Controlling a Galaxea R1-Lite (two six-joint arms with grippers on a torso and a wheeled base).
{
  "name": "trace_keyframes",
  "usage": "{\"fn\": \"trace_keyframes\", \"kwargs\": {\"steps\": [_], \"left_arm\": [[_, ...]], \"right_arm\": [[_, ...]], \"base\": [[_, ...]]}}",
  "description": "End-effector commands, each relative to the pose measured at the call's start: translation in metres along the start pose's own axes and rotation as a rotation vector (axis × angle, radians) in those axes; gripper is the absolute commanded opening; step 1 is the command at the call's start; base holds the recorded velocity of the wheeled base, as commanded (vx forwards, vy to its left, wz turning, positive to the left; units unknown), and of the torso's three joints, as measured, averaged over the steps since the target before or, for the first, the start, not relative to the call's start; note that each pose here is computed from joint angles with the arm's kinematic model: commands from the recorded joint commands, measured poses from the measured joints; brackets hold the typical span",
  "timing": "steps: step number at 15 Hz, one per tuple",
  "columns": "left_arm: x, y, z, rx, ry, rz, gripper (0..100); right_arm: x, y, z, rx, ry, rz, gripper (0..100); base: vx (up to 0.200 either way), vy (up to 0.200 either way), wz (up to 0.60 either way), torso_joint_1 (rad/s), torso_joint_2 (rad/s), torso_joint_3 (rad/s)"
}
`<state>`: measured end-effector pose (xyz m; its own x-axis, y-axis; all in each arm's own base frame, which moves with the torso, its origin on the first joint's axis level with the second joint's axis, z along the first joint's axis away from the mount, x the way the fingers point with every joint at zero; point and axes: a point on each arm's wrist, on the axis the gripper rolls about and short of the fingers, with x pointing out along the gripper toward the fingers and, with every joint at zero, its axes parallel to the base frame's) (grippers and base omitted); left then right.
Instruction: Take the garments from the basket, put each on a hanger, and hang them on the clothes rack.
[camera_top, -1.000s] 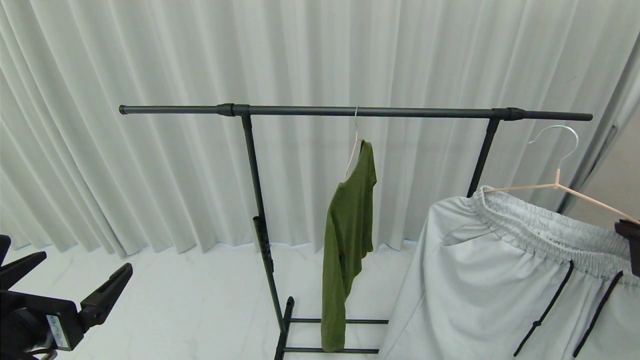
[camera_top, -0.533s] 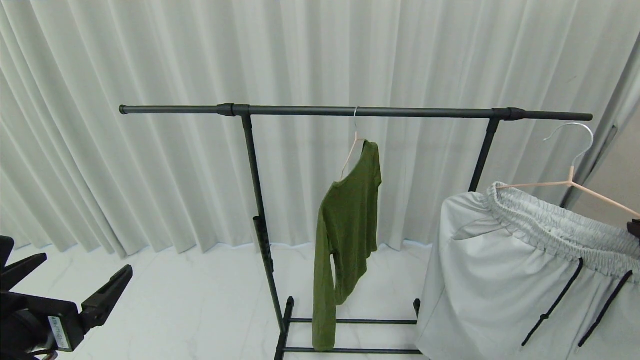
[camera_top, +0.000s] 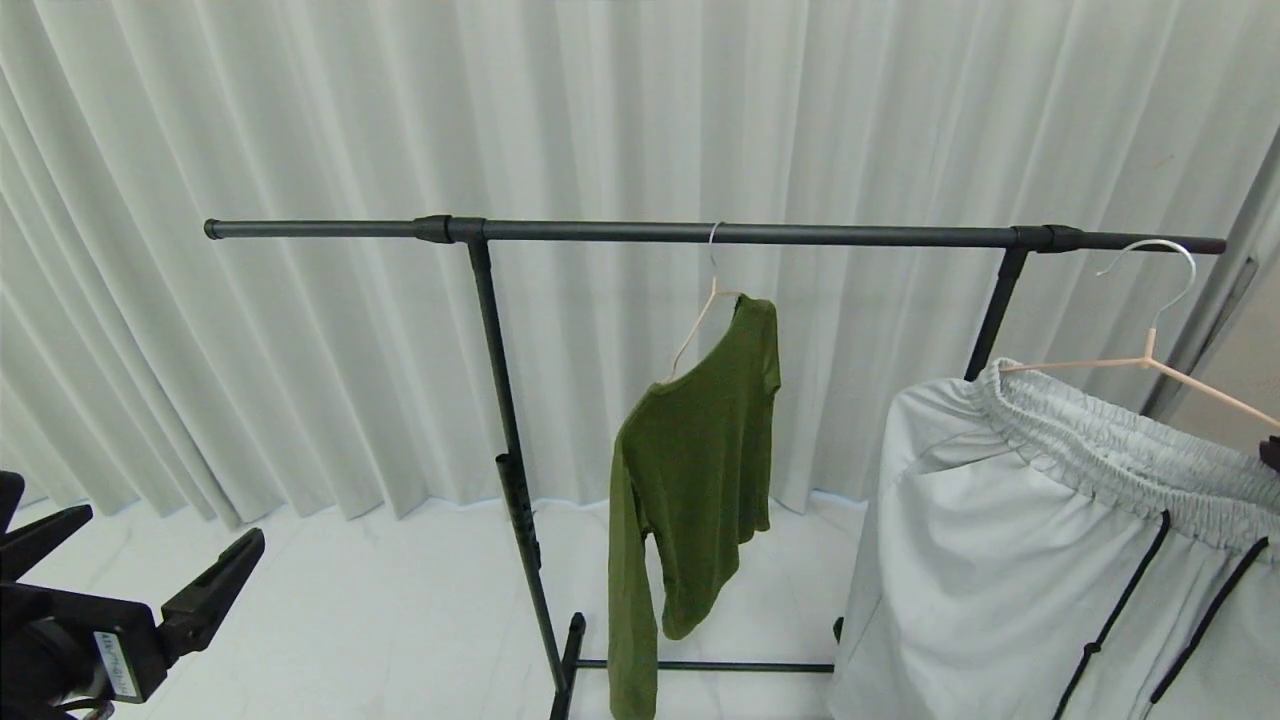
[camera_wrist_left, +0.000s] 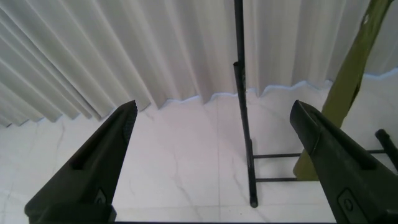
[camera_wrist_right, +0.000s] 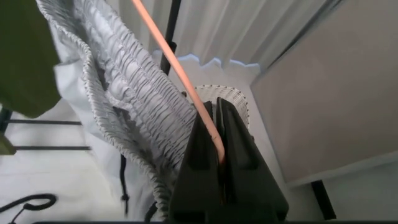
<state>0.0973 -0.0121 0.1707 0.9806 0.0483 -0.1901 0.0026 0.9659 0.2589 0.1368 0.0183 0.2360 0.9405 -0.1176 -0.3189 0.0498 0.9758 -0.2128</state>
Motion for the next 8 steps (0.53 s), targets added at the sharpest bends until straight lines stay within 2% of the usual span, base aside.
{"fn": "trace_keyframes", "kwargs": {"steps": [1,5,8], "left_arm": [[-0.0002,-0.0001,0.0001,0.000,-0.001,0.000,100],[0.0001,0.0000,0.0004,0.000,-0.001,0.000,100],[0.0004,-0.0002,-0.0001,0.001,0.002,-0.001,100]], "right_arm": [[0.0001,0.0001,0.0001,0.000,0.000,0.001,0],[0.0002,0.0002,-0.0005,-0.001,0.003,0.001,0],[0.0013,0.0005,-0.0003,-0.002,0.006,0.003,0]], "base": [[0.200,0.000,0.00,0.002,0.00,0.002],[0.200,0.000,0.00,0.001,0.01,0.000],[0.000,0.000,0.00,0.000,0.00,0.000]]}}
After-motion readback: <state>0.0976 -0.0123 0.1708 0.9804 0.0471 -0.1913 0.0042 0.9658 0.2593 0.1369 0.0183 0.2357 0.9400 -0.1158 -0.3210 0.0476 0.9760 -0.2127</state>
